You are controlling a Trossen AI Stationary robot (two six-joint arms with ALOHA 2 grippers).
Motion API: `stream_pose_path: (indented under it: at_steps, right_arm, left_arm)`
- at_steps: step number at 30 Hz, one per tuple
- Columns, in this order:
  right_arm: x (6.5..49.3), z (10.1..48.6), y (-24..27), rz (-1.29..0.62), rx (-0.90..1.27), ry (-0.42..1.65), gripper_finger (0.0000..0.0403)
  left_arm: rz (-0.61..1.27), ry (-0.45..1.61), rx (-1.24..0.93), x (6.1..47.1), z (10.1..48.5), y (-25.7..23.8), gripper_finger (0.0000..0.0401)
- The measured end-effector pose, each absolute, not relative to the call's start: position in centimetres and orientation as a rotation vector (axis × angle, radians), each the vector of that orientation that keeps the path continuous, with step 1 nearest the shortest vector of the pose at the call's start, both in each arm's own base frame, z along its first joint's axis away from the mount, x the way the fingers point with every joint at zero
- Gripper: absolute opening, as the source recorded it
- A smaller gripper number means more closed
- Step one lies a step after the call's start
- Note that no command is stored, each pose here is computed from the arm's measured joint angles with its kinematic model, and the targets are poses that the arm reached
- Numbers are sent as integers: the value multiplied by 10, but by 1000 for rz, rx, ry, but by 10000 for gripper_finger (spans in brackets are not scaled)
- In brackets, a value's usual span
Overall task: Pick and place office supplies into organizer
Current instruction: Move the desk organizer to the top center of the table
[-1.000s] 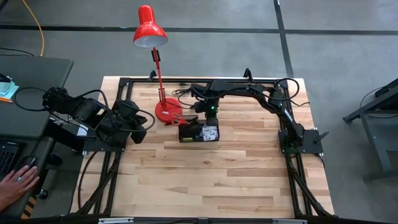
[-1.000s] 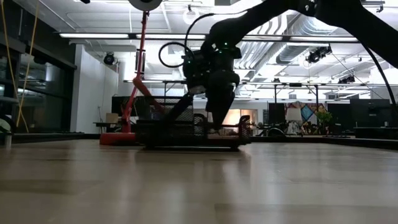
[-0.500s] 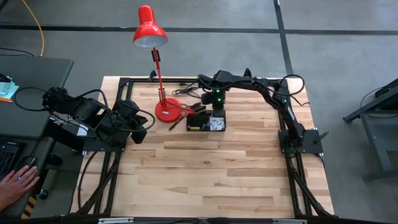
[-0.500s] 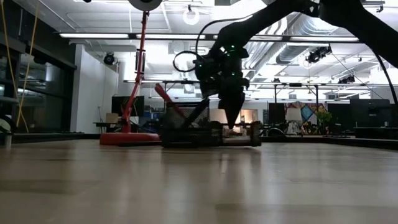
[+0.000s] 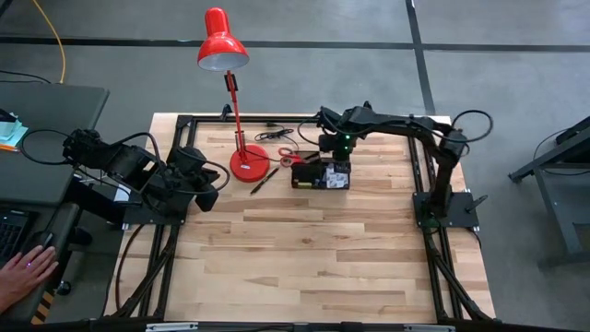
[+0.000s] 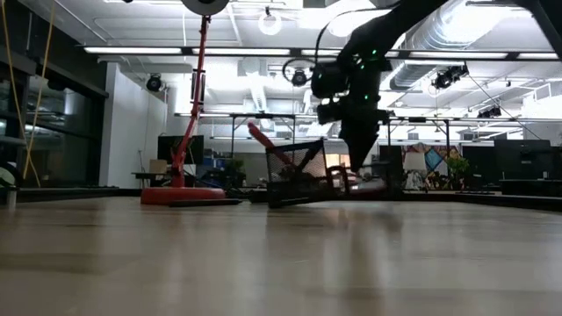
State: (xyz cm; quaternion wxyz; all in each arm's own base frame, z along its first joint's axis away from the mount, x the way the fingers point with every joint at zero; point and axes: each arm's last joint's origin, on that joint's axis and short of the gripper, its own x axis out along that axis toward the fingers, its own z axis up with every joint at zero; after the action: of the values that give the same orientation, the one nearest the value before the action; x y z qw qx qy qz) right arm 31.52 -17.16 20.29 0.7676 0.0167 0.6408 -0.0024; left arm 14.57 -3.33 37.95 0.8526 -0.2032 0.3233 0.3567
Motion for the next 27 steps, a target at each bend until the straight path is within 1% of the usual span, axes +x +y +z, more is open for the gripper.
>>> stream_pose_path:
  at_steps: [4, 12, 18, 22, 27]
  right_arm:
    - [310, 204, -171, -10, 39, 1386, 0]
    - [302, 190, -169, 7, 57, 1427, 0]
    - [302, 189, -169, 17, 43, 1423, 5]
    - [302, 189, -167, 50, 58, 1414, 34]
    - [300, 189, -171, 35, 63, 1412, 94]
  left_arm:
    - [751, 670, -430, 146, 380, -33, 37]
    - [743, 646, -446, 151, 381, -35, 37]
    - [746, 657, -438, 156, 378, -37, 37]
    - [745, 669, -435, 158, 377, -38, 37]
    - [746, 677, -433, 160, 376, -38, 37]
